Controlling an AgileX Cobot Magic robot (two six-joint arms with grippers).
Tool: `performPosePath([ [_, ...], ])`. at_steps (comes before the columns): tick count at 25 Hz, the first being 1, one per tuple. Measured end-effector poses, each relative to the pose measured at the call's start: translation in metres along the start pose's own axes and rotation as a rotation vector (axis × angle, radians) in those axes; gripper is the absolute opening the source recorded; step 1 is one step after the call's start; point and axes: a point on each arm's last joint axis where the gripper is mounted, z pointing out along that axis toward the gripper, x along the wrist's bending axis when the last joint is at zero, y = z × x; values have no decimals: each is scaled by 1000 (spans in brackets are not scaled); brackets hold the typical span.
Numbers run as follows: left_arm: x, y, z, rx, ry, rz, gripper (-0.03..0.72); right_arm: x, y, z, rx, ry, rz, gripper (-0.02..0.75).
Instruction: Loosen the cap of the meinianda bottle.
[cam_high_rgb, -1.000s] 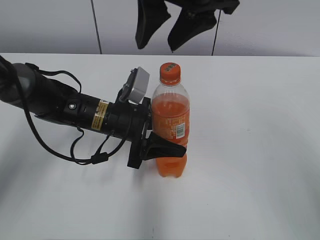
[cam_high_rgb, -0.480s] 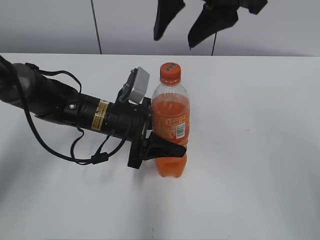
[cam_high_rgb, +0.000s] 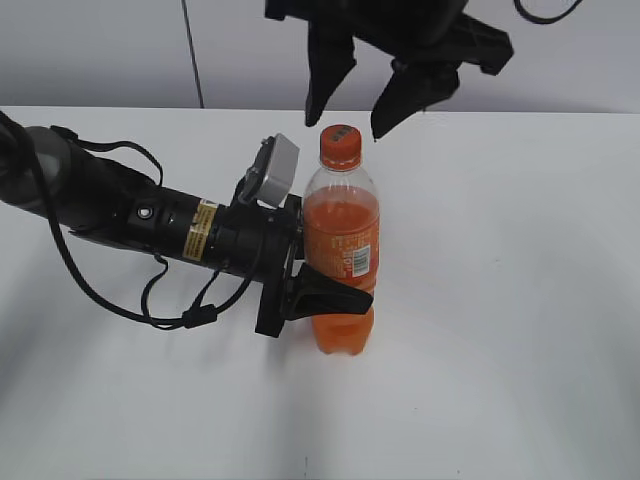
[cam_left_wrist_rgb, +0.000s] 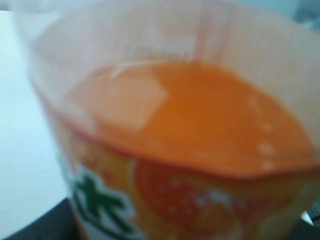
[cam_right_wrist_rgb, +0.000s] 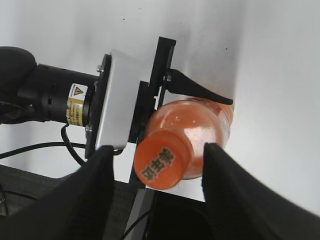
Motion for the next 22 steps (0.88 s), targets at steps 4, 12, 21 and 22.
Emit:
performPosePath([
  [4,0,0,0,0,0,0,412,1,1,8,25,6,12,421],
  [12,0,0,0,0,0,0,412,1,1,10,29,5,13,421],
  [21,0,0,0,0,0,0,412,1,2,17,46,3,18,382],
  [22,0,0,0,0,0,0,412,1,2,17,46,3,18,372],
])
